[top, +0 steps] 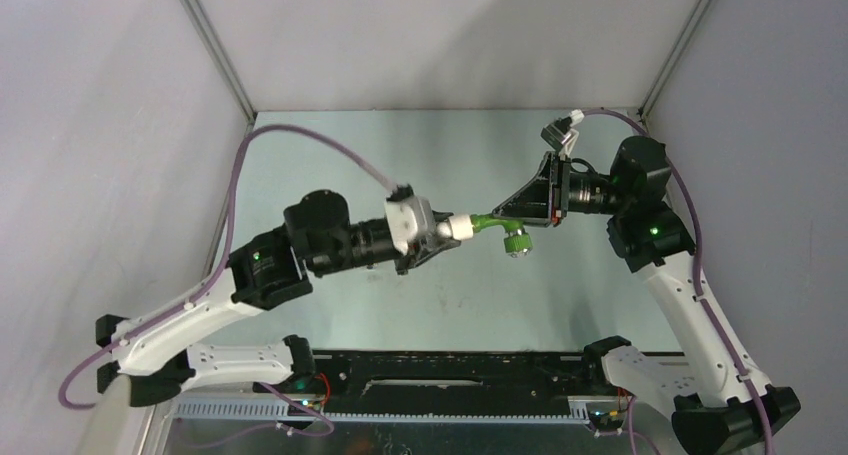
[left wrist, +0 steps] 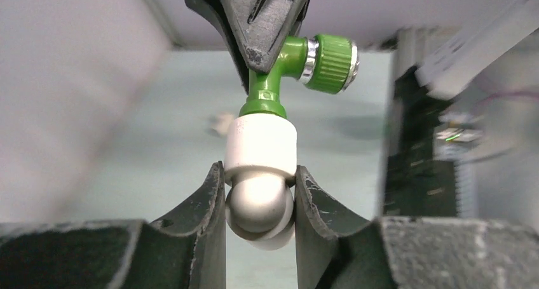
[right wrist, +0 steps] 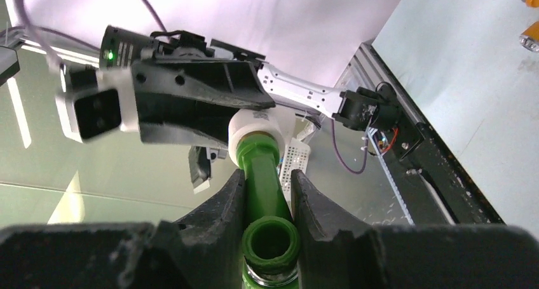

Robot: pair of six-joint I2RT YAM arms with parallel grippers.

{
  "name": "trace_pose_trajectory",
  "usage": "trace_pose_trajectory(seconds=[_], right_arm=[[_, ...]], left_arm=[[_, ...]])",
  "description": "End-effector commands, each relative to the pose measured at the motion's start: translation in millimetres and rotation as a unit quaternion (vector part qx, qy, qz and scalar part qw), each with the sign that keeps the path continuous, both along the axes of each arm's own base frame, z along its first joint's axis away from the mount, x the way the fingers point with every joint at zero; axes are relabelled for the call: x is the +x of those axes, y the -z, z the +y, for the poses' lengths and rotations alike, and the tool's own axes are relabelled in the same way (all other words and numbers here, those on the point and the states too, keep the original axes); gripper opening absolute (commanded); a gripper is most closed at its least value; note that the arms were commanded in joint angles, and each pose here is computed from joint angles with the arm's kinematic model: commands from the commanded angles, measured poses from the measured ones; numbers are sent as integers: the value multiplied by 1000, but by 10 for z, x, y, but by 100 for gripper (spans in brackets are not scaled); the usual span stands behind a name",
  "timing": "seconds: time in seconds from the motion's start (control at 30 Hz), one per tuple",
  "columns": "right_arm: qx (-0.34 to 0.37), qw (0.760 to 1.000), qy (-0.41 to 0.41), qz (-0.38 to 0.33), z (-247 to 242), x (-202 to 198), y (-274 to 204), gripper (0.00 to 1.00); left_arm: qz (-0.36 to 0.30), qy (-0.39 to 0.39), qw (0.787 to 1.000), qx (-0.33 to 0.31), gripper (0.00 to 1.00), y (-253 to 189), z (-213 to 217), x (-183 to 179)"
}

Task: Install the water faucets

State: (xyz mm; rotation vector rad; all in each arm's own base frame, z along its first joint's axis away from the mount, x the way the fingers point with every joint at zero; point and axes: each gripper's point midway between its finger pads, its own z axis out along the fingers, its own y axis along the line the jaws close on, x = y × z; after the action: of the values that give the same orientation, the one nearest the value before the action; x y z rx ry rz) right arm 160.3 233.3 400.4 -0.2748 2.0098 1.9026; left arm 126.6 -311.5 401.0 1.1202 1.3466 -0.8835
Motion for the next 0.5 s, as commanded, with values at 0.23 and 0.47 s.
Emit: trace_pose_trajectory(seconds=[0.23, 0.47], right_arm=[[-6, 1000, 9, 8, 54, -42, -14, 0], [-10, 1000, 14, 15, 66, -5, 22, 0]], left_arm=[[-565, -188, 767, 240, 0, -520, 324, 295], [-596, -198, 686, 367, 0, -413, 305, 306]])
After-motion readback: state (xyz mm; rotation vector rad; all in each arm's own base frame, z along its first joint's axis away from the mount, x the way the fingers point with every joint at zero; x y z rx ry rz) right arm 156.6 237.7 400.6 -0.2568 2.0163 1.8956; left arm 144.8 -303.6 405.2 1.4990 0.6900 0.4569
